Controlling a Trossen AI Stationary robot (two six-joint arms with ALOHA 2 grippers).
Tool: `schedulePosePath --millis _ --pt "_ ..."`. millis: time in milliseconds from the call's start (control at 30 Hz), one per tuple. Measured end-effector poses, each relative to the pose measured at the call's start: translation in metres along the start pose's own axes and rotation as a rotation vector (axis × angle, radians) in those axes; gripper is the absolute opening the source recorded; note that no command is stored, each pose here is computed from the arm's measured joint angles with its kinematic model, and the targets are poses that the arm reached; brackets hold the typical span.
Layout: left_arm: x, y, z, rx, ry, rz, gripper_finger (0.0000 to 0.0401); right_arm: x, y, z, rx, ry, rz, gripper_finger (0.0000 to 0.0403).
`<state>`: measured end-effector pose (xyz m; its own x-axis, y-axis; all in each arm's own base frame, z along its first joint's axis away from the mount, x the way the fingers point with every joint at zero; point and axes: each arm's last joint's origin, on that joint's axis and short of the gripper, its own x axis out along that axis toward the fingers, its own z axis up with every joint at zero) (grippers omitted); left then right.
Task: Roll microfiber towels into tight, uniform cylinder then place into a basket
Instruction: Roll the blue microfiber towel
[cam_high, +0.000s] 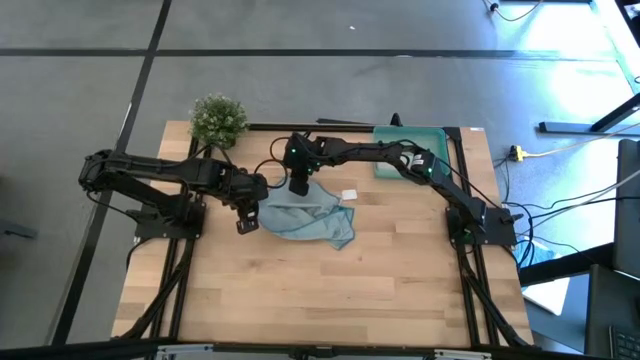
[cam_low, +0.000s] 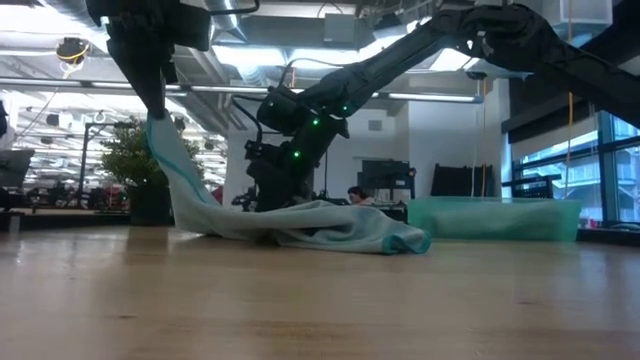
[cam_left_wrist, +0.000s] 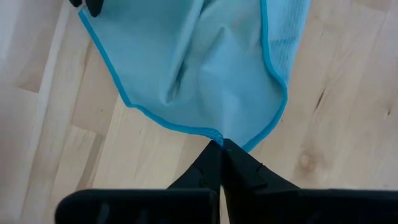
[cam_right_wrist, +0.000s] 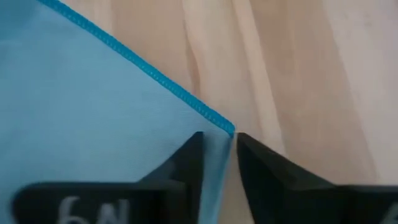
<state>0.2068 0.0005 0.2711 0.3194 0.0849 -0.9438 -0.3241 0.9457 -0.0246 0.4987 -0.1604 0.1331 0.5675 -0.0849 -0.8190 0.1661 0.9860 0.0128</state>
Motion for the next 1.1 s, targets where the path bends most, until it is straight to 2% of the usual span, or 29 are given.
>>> schedulePosePath --millis 133,200,333,467,733,800,900,1100 --pt "0.0 0.0 0.0 0.0 0.0 0.001 0.0 0.0 0.0 0.0 0.003 -0.005 0.048 0.0032" --pt "0.0 0.0 0.0 -0.008 -0.003 0.012 0.0 -0.002 -0.002 0.0 -0.008 -0.01 0.065 0.001" --pt "-0.001 0.003 -0.003 -0.047 0.006 0.059 0.0 -0.016 -0.005 0.008 -0.028 -0.023 0.045 0.0007" --pt "-0.004 0.006 -0.009 -0.099 0.042 0.112 0.0 -0.042 -0.009 0.028 -0.062 -0.049 0.016 0.0005" --pt "-0.023 0.019 -0.028 -0.265 0.038 0.245 0.0 -0.111 -0.016 0.074 -0.091 -0.126 -0.079 0.0002" --pt "-0.033 0.022 -0.032 -0.316 0.022 0.272 0.0 -0.13 -0.018 0.078 -0.091 -0.173 -0.106 0.0002" --pt "-0.05 0.026 -0.035 -0.361 -0.018 0.316 0.0 -0.153 -0.024 0.077 -0.071 -0.169 -0.144 0.0002" --pt "-0.085 0.031 -0.028 -0.349 -0.118 0.412 0.0 -0.196 -0.033 0.077 -0.073 -0.167 -0.249 0.0001"
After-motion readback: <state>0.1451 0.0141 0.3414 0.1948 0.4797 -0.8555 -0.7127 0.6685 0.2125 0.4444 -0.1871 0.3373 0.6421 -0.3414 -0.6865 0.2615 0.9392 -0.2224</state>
